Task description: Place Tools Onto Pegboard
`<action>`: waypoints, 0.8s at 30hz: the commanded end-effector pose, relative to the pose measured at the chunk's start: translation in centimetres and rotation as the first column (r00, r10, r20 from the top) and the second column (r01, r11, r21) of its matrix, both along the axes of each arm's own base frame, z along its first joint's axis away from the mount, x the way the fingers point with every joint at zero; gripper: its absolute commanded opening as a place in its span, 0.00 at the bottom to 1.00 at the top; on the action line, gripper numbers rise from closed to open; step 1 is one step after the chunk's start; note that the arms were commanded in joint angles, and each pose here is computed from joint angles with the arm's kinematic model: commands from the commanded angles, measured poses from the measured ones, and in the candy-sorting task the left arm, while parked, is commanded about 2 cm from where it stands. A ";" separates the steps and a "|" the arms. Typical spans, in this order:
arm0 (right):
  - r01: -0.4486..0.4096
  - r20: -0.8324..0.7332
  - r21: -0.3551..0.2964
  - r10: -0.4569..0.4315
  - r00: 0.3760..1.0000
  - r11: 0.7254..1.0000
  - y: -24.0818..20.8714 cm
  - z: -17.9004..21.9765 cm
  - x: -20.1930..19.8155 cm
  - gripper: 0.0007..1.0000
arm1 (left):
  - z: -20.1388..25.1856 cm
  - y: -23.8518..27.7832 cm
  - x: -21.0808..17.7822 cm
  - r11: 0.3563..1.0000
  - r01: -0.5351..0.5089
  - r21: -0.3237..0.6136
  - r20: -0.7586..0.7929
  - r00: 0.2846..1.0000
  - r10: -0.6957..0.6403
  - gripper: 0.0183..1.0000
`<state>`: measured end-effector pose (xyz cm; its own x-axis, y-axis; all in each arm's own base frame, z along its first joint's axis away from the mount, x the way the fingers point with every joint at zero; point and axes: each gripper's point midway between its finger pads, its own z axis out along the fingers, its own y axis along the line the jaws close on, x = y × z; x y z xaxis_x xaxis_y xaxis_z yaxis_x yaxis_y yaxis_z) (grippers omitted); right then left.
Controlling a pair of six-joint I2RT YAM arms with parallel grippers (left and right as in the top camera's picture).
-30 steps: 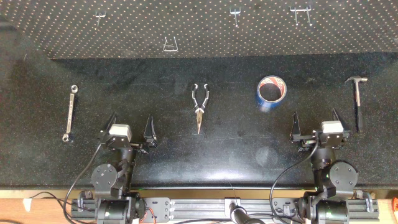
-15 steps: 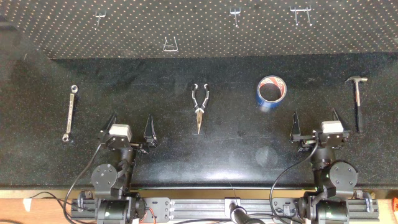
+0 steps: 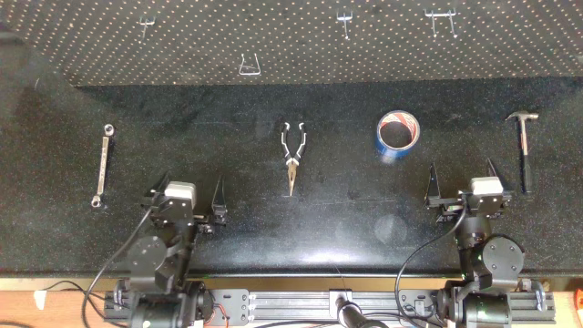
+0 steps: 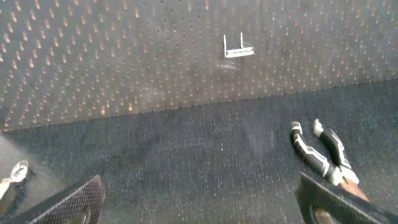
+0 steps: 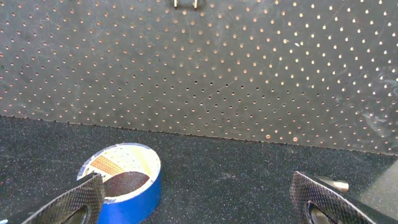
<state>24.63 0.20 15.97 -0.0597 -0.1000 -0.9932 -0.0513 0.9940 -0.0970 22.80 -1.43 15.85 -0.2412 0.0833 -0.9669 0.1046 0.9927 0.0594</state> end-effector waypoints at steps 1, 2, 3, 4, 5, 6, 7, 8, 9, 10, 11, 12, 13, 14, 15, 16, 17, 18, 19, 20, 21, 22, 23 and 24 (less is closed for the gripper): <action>0.010 0.002 -0.010 -0.010 1.000 1.000 -0.2 -0.1 0.0 0.98 | 6.9 2.1 -0.5 0.990 -0.088 0.111 -0.052 0.994 0.094 0.99; 0.010 0.002 -0.010 -0.010 1.000 1.000 -0.2 -0.1 0.0 0.97 | 8.0 3.6 -0.2 0.977 -0.153 0.152 -0.148 0.973 0.175 0.99; 0.010 0.002 -0.010 -0.010 1.000 1.000 -0.2 -0.1 0.0 0.98 | 8.4 4.4 0.1 0.969 -0.173 0.178 -0.242 0.946 0.214 0.99; 0.010 0.002 -0.010 -0.010 1.000 1.000 -0.2 -0.1 0.0 0.97 | 8.8 5.0 0.3 0.961 -0.169 0.220 -0.312 0.921 0.233 0.99; 0.010 0.002 -0.010 -0.010 1.000 1.000 -0.2 -0.1 0.0 0.98 | 8.9 5.8 0.9 0.952 -0.142 0.271 -0.389 0.888 0.244 0.99; 0.010 0.002 -0.010 -0.010 1.000 1.000 -0.2 -0.1 0.0 0.98 | 8.9 7.1 1.5 0.939 -0.120 0.321 -0.467 0.843 0.267 1.00; 0.010 0.002 -0.010 -0.010 1.000 1.000 -0.2 -0.1 0.0 0.98 | 9.1 8.7 2.0 0.930 -0.128 0.345 -0.515 0.802 0.302 1.00; 0.010 0.002 -0.010 -0.010 1.000 1.000 -0.2 -0.1 0.0 0.98 | 9.4 10.9 2.6 0.921 -0.177 0.346 -0.542 0.764 0.350 1.00; 0.010 0.002 -0.010 -0.010 1.000 1.000 -0.2 -0.1 0.0 0.98 | 9.6 13.3 3.1 0.908 -0.238 0.344 -0.557 0.727 0.401 0.99; 0.010 0.002 -0.010 -0.010 1.000 1.000 -0.2 -0.1 0.0 0.98 | 9.5 15.2 3.3 0.902 -0.268 0.338 -0.573 0.702 0.423 1.00; 0.010 0.002 -0.010 -0.010 1.000 1.000 -0.2 -0.1 0.0 0.98 | 9.2 16.8 3.3 0.907 -0.276 0.319 -0.598 0.684 0.418 0.99; 0.010 0.002 -0.010 -0.010 1.000 1.000 -0.2 -0.1 0.0 0.98 | 8.7 18.8 3.2 0.928 -0.292 0.233 -0.625 0.686 0.373 1.00; 0.010 0.002 -0.010 -0.010 1.000 1.000 -0.2 -0.1 0.0 0.98 | 8.4 19.8 3.0 0.932 -0.318 0.171 -0.629 0.693 0.352 0.99; 0.010 0.002 -0.010 -0.010 1.000 1.000 -0.2 -0.1 0.0 0.98 | 7.8 20.6 2.7 0.936 -0.342 0.079 -0.632 0.709 0.312 1.00; 0.010 0.002 -0.010 -0.010 1.000 1.000 -0.2 -0.1 0.0 0.98 | 7.4 21.1 2.3 0.932 -0.361 0.007 -0.634 0.719 0.284 0.99; 0.010 0.002 -0.010 -0.010 1.000 1.000 -0.2 -0.1 0.0 0.98 | 7.0 21.9 1.8 0.921 -0.388 -0.033 -0.638 0.717 0.280 1.00; 0.010 0.002 -0.010 -0.010 1.000 1.000 -0.2 -0.1 0.0 0.98 | 6.5 22.8 1.4 0.909 -0.416 -0.042 -0.649 0.703 0.292 1.00; 0.010 0.002 -0.010 -0.010 1.000 1.000 -0.2 -0.1 0.0 0.98 | 5.0 24.1 1.0 0.892 -0.447 -0.073 -0.680 0.677 0.283 1.00; 0.010 0.002 -0.010 -0.010 1.000 1.000 -0.2 -0.1 0.0 0.98 | 3.4 24.7 0.9 0.885 -0.459 -0.078 -0.715 0.644 0.271 1.00; 0.010 0.002 -0.010 -0.010 1.000 1.000 -0.2 -0.1 0.0 0.98 | 2.7 24.8 1.0 0.890 -0.451 -0.072 -0.732 0.630 0.260 1.00; 0.010 0.002 -0.010 -0.010 1.000 1.000 -0.2 -0.1 0.0 0.98 | 1.6 25.1 0.8 0.908 -0.418 -0.034 -0.759 0.602 0.249 1.00; 0.010 0.002 -0.010 -0.010 1.000 1.000 -0.2 -0.1 0.0 0.97 | 0.4 25.3 0.7 0.925 -0.379 0.013 -0.790 0.564 0.241 1.00; 0.010 0.002 -0.010 -0.010 1.000 1.000 -0.2 -0.1 0.0 0.98 | -0.9 25.4 0.8 0.941 -0.335 0.048 -0.818 0.527 0.230 1.00; 0.010 0.002 -0.010 -0.010 1.000 1.000 -0.2 -0.1 0.0 0.98 | -2.0 25.1 1.2 0.948 -0.314 0.045 -0.839 0.504 0.206 1.00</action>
<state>24.63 0.19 15.97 -0.0594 -0.1000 -0.9932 -0.0509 0.9940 -0.0970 23.53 23.56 15.79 -0.8599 -0.3206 -0.3973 -0.3169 0.9453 -0.0770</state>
